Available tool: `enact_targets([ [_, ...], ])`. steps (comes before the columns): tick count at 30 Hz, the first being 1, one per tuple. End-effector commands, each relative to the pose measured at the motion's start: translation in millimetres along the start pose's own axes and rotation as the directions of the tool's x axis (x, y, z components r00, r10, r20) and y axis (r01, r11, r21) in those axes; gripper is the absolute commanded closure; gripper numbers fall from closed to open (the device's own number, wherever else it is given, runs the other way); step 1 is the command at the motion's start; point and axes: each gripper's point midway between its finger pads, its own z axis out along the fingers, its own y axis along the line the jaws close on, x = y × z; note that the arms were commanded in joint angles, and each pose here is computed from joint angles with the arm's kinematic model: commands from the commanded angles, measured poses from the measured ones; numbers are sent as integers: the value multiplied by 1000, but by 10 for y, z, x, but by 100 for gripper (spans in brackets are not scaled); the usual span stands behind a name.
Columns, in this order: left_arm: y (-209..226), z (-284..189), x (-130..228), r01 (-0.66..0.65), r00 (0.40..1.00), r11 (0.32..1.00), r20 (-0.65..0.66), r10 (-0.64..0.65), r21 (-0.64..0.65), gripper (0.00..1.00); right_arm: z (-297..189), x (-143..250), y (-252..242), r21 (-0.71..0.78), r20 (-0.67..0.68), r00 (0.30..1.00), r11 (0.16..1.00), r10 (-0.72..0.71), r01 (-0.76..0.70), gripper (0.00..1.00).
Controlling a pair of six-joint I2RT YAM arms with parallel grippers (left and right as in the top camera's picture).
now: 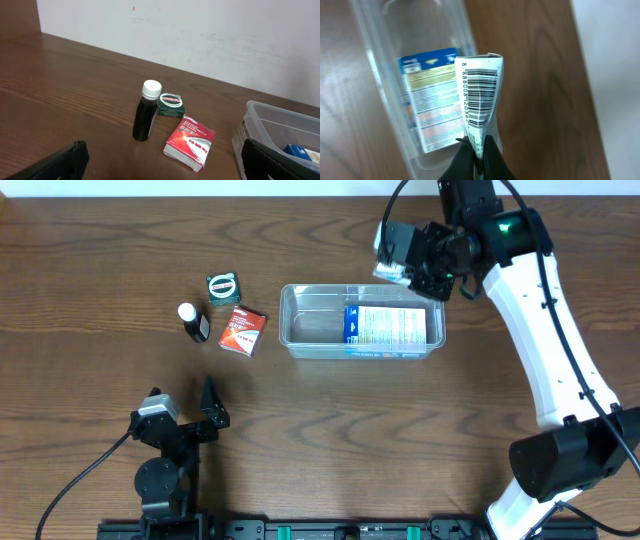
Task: Pack container
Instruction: 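Carry the white-green box into the container beside the blue box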
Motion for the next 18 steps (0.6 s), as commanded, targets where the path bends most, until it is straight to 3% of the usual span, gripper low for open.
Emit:
enact_targets([
  [1, 77, 9, 151, -14, 999, 999, -46, 12, -30, 2, 131, 6, 158, -80, 29, 998, 995, -55, 58, 99],
  [8, 77, 9, 151, -14, 999, 999, -46, 12, -31, 2, 350, 75, 382, -167, 75, 988, 975, -134, 145, 99],
  [18, 77, 9, 151, -14, 999, 999, -46, 12, -31, 2, 735, 202, 380, -133, 90, 986, 979, -144, 155, 99],
])
